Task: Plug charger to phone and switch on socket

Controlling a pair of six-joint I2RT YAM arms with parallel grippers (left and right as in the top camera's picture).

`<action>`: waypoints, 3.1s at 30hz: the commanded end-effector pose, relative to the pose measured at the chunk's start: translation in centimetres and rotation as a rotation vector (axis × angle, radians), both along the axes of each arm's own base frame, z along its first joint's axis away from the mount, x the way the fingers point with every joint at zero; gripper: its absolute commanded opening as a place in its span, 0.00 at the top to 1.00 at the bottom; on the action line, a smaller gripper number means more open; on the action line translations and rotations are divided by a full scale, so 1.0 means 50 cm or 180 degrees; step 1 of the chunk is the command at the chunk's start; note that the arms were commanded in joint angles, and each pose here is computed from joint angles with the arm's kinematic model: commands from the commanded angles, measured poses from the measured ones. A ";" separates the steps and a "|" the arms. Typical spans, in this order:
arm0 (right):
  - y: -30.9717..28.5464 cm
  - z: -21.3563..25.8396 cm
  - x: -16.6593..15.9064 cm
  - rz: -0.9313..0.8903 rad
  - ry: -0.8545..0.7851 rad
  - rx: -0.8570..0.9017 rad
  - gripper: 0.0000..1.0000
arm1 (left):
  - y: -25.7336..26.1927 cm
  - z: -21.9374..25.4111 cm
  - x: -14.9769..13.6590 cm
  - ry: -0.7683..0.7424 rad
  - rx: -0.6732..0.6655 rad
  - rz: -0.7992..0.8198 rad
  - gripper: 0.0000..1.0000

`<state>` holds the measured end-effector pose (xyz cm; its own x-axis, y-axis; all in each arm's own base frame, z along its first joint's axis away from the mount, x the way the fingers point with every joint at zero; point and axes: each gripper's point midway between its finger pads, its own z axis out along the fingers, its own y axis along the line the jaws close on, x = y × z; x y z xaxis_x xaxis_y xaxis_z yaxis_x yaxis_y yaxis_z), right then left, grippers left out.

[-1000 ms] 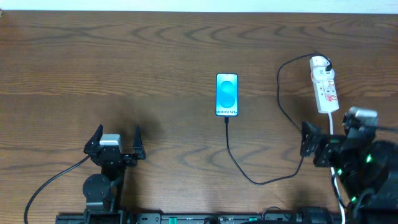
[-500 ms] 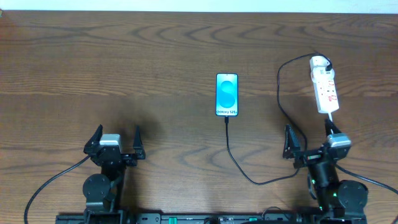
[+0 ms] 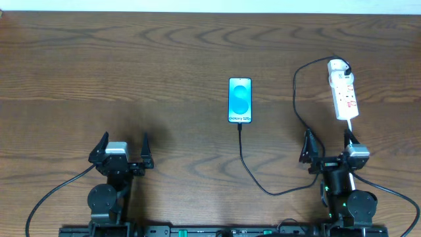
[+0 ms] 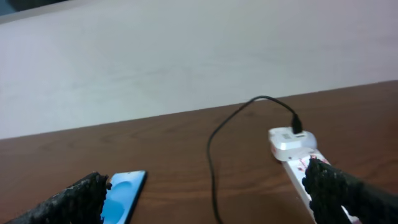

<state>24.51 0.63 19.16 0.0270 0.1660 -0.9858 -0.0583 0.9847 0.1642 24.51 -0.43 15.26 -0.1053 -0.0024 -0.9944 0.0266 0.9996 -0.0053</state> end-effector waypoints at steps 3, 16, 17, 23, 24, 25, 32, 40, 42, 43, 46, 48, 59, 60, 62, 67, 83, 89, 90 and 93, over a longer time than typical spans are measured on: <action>-0.023 -0.035 0.003 -0.0227 0.0127 0.0023 0.01 | -0.005 -0.032 -0.002 0.0156 0.0038 -0.0047 0.02; -0.033 -0.070 0.002 -0.0313 0.0349 -0.0425 0.01 | -0.005 -0.032 -0.002 0.0156 0.0038 -0.0047 0.01; -0.033 -0.070 0.002 -0.0313 0.0349 -0.0452 0.01 | -0.005 -0.032 -0.002 0.0156 0.0037 -0.0048 0.02; -0.031 -0.070 0.002 -0.0289 0.0349 -0.0703 0.01 | -0.005 -0.032 -0.002 0.0156 0.0037 -0.0048 0.01; -0.030 -0.070 0.002 -0.0282 0.0348 -0.0740 0.01 | -0.005 -0.032 -0.002 0.0156 0.0038 -0.0047 0.01; -0.030 -0.071 0.002 -0.0283 0.0349 -0.0753 0.01 | -0.005 -0.032 -0.002 0.0156 0.0038 -0.0047 0.02; -0.029 -0.071 0.002 -0.0271 0.0349 -0.0677 0.01 | -0.005 -0.032 -0.002 0.0156 0.0038 -0.0047 0.02; -0.028 -0.070 0.002 -0.0262 0.0345 -0.0678 0.01 | -0.005 -0.032 -0.002 0.0156 0.0038 -0.0047 0.02; -0.028 -0.070 0.002 -0.0262 0.0344 -0.0678 0.01 | -0.005 -0.032 -0.002 0.0156 0.0036 -0.0046 0.01; -0.028 -0.070 0.002 -0.0262 0.0344 -0.0678 0.01 | -0.005 -0.032 -0.002 0.0156 0.0038 -0.0047 0.01; -0.028 -0.070 0.002 -0.0262 0.0343 -0.0678 0.01 | -0.005 -0.032 -0.002 0.0156 0.0036 -0.0046 0.02; -0.028 -0.070 0.002 -0.0263 0.0344 -0.0678 0.01 | -0.005 -0.032 -0.002 0.0156 0.0038 -0.0047 0.02; -0.028 -0.070 0.002 -0.0263 0.0346 -0.0678 0.01 | -0.005 -0.032 -0.002 0.0156 0.0038 -0.0047 0.02; -0.028 -0.070 0.002 -0.0263 0.0346 -0.0678 0.01 | -0.005 -0.032 -0.002 0.0156 0.0038 -0.0047 0.02; -0.028 -0.070 0.002 -0.0263 0.0346 -0.0678 0.01 | -0.005 -0.032 -0.002 0.0156 0.0038 -0.0047 0.02; -0.028 -0.070 0.002 -0.0263 0.0346 -0.0678 0.01 | -0.005 -0.032 -0.002 0.0156 0.0038 -0.0047 0.02; -0.028 -0.070 0.002 -0.0263 0.0346 -0.0678 0.01 | -0.005 -0.032 -0.002 0.0156 0.0037 -0.0048 0.01; -0.028 -0.070 0.002 -0.0263 0.0346 -0.0678 0.01 | -0.005 -0.032 -0.002 0.0156 0.0038 -0.0047 0.01; -0.028 -0.070 0.002 -0.0263 0.0346 -0.0678 0.01 | -0.005 -0.032 -0.002 0.0156 0.0038 -0.0047 0.02; -0.028 -0.070 0.002 -0.0263 0.0346 -0.0678 0.01 | -0.005 -0.032 -0.002 0.0156 0.0037 -0.0048 0.02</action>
<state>24.63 -0.98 15.70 -0.0767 -0.0349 -0.9964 0.0391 0.9985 -0.0380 24.51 -0.43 15.26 -0.1053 -0.0024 -0.9944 0.0266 0.9996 -0.0053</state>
